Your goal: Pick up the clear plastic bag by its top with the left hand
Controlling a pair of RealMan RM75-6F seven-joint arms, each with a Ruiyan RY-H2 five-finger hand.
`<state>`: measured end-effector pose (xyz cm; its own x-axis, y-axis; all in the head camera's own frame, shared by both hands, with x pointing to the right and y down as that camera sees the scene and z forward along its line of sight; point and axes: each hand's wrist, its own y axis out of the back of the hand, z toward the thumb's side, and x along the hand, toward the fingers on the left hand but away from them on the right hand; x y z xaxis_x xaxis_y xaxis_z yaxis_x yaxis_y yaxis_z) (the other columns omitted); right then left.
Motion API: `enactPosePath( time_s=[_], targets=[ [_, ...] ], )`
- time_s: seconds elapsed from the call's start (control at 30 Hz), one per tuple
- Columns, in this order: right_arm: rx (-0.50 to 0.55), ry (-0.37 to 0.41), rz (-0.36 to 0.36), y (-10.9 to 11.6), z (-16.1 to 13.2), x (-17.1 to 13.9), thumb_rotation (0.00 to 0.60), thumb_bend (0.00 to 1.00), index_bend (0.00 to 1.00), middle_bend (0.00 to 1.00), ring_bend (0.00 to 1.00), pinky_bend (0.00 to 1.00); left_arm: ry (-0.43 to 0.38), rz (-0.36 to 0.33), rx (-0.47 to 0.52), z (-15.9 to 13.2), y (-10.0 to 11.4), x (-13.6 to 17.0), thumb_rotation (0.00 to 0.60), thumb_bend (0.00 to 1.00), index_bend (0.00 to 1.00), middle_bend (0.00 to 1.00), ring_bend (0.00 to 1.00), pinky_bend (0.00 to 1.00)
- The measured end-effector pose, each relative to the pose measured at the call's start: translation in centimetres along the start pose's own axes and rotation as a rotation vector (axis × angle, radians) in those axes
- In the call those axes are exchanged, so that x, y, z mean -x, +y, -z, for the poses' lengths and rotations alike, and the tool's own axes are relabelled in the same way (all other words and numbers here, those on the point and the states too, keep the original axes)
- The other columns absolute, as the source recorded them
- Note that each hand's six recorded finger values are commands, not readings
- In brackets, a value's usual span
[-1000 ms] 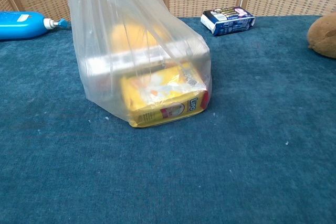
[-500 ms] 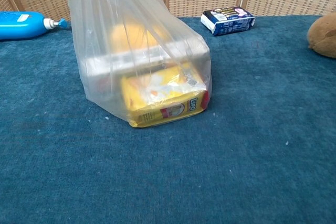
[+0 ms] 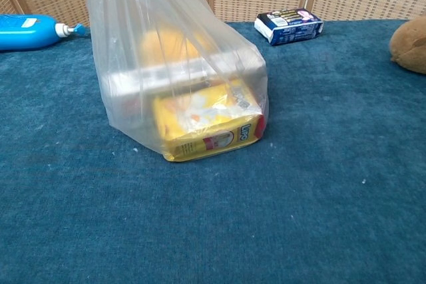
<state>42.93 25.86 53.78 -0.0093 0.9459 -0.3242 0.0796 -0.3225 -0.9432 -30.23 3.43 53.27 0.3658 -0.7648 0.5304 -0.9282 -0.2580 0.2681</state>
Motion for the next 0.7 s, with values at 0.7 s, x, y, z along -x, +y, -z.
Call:
enactPosePath(
  time_s=[0.7],
  targets=[
    [-0.008, -0.025, -0.008, -0.1, 0.7, 0.0, 0.274, 0.22, 0.34, 0.41, 0.38, 0.35, 0.082, 0.035, 0.025, 3.0, -1.8, -3.5, 0.085, 0.24, 0.57, 0.62, 0.57, 0.45]
  ],
)
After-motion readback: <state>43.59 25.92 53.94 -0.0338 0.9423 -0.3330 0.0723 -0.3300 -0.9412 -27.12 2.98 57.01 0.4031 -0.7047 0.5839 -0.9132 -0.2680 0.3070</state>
